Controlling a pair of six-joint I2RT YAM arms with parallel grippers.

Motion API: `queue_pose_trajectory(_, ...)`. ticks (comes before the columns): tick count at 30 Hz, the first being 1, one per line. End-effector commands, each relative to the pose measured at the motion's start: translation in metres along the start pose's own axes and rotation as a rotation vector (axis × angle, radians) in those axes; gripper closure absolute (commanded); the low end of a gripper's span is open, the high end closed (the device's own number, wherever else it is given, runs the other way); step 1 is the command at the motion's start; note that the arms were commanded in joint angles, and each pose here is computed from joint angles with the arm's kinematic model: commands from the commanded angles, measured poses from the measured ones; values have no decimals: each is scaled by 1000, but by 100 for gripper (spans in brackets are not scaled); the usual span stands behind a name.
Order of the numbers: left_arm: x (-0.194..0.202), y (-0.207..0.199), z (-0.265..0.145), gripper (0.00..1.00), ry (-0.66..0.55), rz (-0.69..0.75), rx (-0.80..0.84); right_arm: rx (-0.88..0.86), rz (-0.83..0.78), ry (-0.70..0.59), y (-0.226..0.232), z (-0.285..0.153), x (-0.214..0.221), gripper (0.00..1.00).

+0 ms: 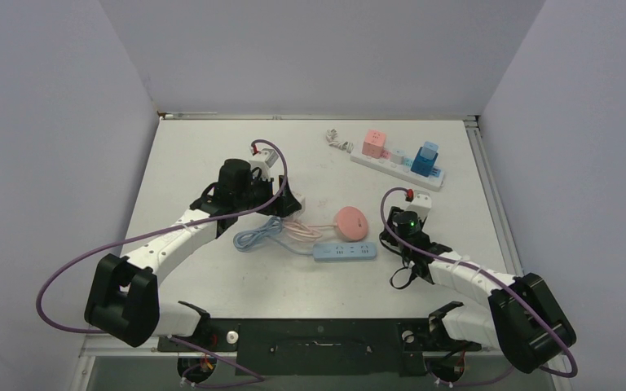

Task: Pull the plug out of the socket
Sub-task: Place the plug at the center of the board.

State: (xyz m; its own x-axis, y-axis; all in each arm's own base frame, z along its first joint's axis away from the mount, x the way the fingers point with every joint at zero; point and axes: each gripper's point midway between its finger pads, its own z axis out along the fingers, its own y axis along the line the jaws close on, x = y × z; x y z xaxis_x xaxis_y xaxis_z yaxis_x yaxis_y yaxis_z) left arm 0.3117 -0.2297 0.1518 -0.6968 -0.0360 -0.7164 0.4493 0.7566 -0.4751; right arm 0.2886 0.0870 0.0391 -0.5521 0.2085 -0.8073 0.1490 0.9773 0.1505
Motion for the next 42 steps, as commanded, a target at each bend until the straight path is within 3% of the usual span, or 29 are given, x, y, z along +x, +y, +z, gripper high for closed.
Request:
queue_pose_trajectory(1, -42, -22, -13, 100, -134, 32, 58, -20, 30, -30, 11, 5, -21, 63)
queue_pose_trajectory(10, -40, -21, -12, 100, -124, 28, 58, -42, 15, -46, 13, 3, -26, 32)
queue_pose_trajectory(14, -39, -21, -11, 100, -122, 26, 57, -70, 25, -65, 18, -2, -32, 27)
queue_pose_trajectory(18, -40, -22, -11, 100, -125, 23, 64, -255, 13, -140, 47, -17, -51, 15)
queue_pose_trajectory(22, -44, -52, -16, 100, -165, 95, 201, -544, -58, -197, 98, -45, -73, 1)
queue_pose_trajectory(26, -40, -69, -19, 100, -180, 164, 231, -775, -110, -236, 140, -75, -93, 6)
queue_pose_trajectory(29, -39, -58, -14, 100, -169, 112, 177, -888, -142, -272, 167, -96, -101, 8)
queue_pose_trajectory(36, -28, -63, 0, 100, -89, -21, 237, -1002, -240, -284, 220, -118, -82, 10)
queue_pose_trajectory(42, -25, -67, 2, 100, -72, -43, 259, -1052, -282, -229, 244, -113, -53, 9)
